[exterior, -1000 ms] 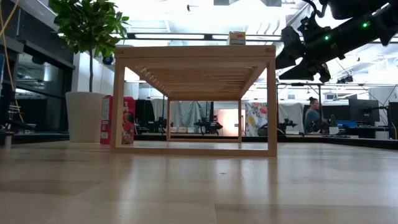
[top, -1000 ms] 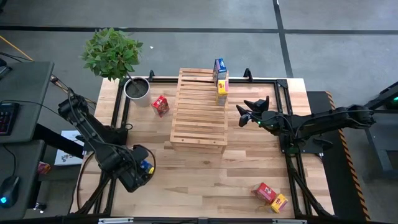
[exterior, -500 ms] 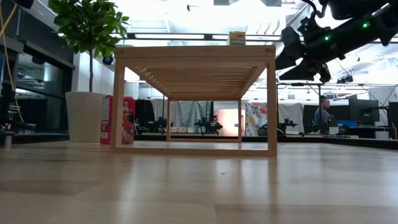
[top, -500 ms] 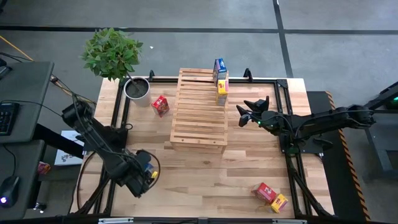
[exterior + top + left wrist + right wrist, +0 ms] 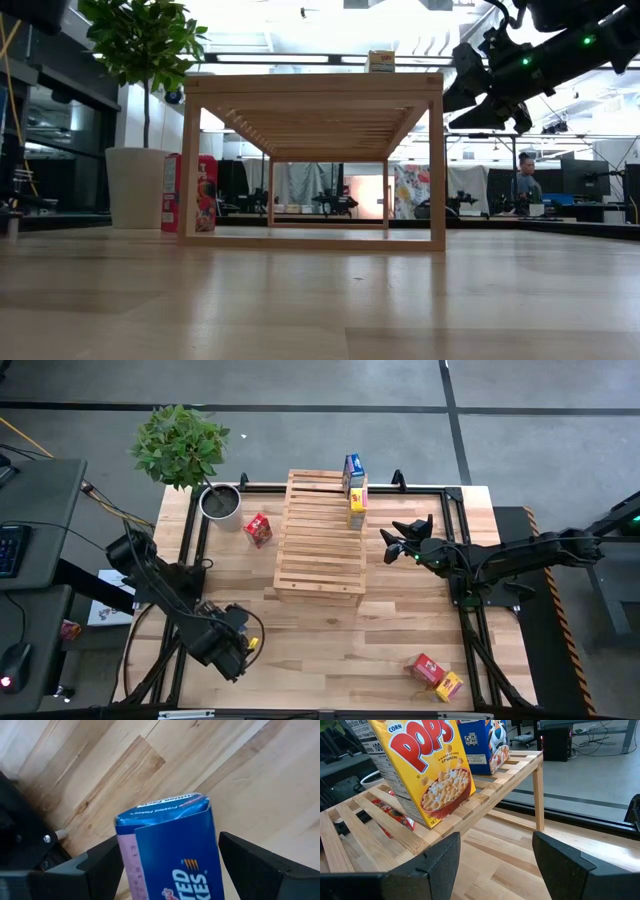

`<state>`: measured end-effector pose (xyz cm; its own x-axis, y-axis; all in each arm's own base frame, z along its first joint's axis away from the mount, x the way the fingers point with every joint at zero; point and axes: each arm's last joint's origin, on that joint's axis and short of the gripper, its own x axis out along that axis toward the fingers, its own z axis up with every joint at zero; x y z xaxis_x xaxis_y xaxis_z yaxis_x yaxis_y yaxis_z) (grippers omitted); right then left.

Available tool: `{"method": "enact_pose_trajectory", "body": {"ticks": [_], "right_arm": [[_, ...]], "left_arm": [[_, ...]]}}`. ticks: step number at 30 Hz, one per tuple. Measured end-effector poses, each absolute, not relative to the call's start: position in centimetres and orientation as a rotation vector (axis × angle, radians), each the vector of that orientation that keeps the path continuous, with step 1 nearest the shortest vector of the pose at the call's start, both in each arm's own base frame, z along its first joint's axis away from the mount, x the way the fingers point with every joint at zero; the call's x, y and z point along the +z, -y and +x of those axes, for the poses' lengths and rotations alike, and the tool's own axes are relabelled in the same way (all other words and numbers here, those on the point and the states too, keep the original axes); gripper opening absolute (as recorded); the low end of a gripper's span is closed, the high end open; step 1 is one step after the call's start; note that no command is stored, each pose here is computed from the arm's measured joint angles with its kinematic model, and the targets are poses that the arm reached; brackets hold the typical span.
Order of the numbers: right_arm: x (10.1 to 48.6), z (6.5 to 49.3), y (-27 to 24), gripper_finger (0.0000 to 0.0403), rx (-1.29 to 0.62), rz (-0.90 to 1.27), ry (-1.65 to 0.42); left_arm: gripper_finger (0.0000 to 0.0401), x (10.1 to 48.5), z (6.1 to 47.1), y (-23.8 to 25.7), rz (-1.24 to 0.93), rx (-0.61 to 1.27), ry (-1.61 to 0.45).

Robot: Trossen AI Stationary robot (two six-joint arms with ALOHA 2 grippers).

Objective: Stack cereal on shelf
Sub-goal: Put the blue cereal box on the shelf aligned with the other blue cereal box

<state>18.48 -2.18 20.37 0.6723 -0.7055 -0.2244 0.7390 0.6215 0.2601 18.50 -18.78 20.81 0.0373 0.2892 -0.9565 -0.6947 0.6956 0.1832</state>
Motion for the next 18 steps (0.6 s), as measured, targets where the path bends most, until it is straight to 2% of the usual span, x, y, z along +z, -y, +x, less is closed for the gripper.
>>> {"method": "enact_pose_trajectory", "body": {"ticks": [12, 18], "right_arm": [[20.37, 18.48, 2.19, 0.0241, -0.832, 0.346, -0.104], [20.37, 18.48, 2.19, 0.0241, -0.832, 0.346, -0.104]], "left_arm": [[0.0298, 19.91, 18.87, 18.95, -0.321, 0.781, -1.365], [0.0258, 20.04, 18.76, 18.91, -0.321, 0.772, -1.390]]}}
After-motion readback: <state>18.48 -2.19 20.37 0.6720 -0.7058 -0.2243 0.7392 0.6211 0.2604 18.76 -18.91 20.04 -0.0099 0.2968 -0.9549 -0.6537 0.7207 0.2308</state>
